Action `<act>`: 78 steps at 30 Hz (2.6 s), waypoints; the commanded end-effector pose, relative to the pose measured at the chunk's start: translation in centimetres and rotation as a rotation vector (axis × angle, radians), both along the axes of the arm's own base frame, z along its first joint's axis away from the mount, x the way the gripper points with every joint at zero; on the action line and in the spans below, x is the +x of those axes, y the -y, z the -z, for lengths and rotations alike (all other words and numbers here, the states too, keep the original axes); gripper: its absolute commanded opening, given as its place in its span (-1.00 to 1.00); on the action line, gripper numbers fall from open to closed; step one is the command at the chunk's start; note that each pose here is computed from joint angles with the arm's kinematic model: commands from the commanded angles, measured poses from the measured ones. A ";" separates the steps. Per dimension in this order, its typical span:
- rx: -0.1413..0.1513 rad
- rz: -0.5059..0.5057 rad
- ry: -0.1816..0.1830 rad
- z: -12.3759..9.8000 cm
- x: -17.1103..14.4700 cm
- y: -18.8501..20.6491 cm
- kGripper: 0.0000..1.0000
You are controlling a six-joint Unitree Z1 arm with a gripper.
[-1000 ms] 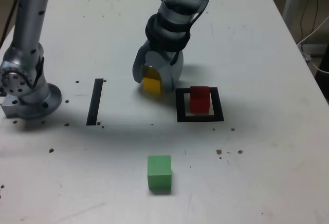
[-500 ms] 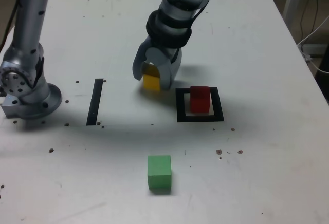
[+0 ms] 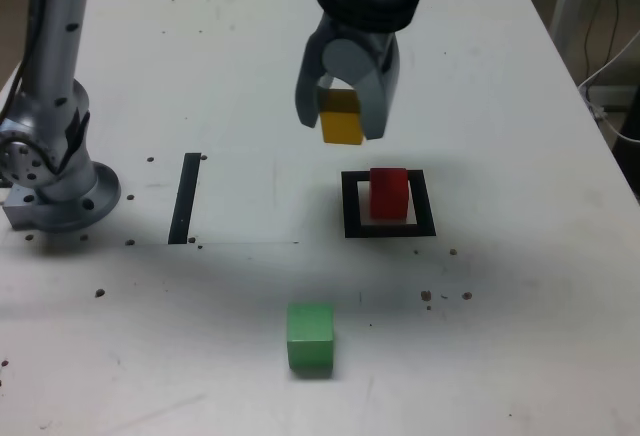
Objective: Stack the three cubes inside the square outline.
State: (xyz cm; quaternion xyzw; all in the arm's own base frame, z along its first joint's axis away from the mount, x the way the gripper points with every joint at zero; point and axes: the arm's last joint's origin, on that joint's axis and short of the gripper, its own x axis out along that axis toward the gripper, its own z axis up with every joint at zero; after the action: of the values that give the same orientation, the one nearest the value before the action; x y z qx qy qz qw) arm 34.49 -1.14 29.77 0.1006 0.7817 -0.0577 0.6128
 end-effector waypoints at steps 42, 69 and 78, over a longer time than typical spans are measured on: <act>-0.007 -0.097 -0.082 5.6 5.4 0.8 -0.02; 0.020 -0.130 0.006 -0.3 -0.8 2.2 0.99; 0.024 -0.112 0.048 -2.2 -4.6 7.8 1.00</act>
State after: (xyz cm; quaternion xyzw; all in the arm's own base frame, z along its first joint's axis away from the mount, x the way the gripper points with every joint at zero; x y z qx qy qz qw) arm 30.53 -8.28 31.80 0.0643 0.7718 -0.0096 0.6325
